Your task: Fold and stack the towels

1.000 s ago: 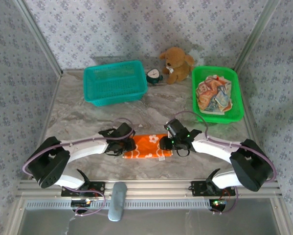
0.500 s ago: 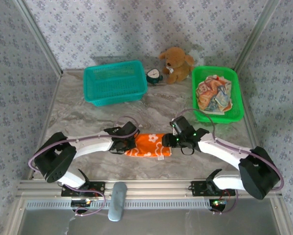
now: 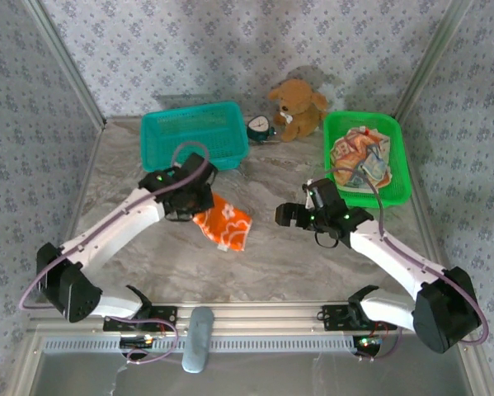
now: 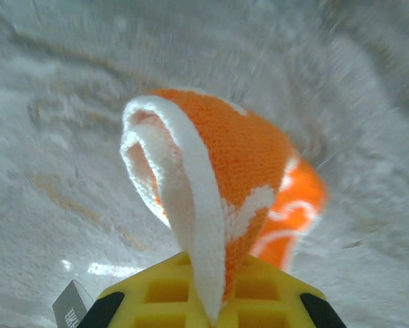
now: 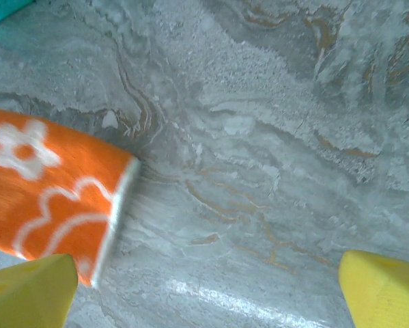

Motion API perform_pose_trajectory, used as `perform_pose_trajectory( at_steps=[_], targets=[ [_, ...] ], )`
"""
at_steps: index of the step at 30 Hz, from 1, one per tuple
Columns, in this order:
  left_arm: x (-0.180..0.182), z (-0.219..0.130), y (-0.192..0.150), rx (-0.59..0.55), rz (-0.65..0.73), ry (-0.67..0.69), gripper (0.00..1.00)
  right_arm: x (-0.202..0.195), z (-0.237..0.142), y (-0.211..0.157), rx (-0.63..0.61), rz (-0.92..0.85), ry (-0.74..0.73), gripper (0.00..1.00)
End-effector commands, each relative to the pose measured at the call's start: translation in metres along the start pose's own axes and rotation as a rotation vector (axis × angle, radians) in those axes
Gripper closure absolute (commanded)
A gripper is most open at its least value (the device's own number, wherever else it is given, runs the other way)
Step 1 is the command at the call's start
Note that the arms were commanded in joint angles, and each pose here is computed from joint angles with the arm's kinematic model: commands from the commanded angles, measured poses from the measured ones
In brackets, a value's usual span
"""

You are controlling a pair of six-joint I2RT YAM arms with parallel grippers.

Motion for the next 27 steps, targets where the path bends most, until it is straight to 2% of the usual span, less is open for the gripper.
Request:
perform_pose_trajectory(
  at_steps=[1,10,15,21,27],
  targets=[
    [0.001,-0.029,0.021,0.001,0.048,0.031,1.0,0.004,-0.008,0.014,-0.027,-0.012,0.01,0.0],
    [-0.047,-0.082,0.106,-0.119,0.04,-0.115,1.0,0.004,-0.01,0.028,-0.031,-0.005,0.007,0.0],
    [-0.057,-0.091,0.156,-0.2,0.025,-0.133,1.0,0.0,-0.01,0.032,-0.029,0.009,-0.001,0.0],
    [-0.069,-0.078,0.208,-0.279,0.032,-0.178,1.0,-0.003,-0.013,0.031,-0.016,0.021,-0.013,0.0],
    [-0.059,-0.028,0.25,-0.288,0.027,-0.162,1.0,-0.01,-0.018,0.027,0.006,0.039,-0.042,0.0]
  ],
)
Point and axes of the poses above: each hand's point on the last joint's axis, 136 mm out from that joint toward the fingers, its own z axis out along the fingers, its own x axis along the line the jaws close on, y = z × x, the point moved 6 cm from there along -z, back along the fingers, and after that the axes turned 8 degrees about -z, right-handed, at the moved point
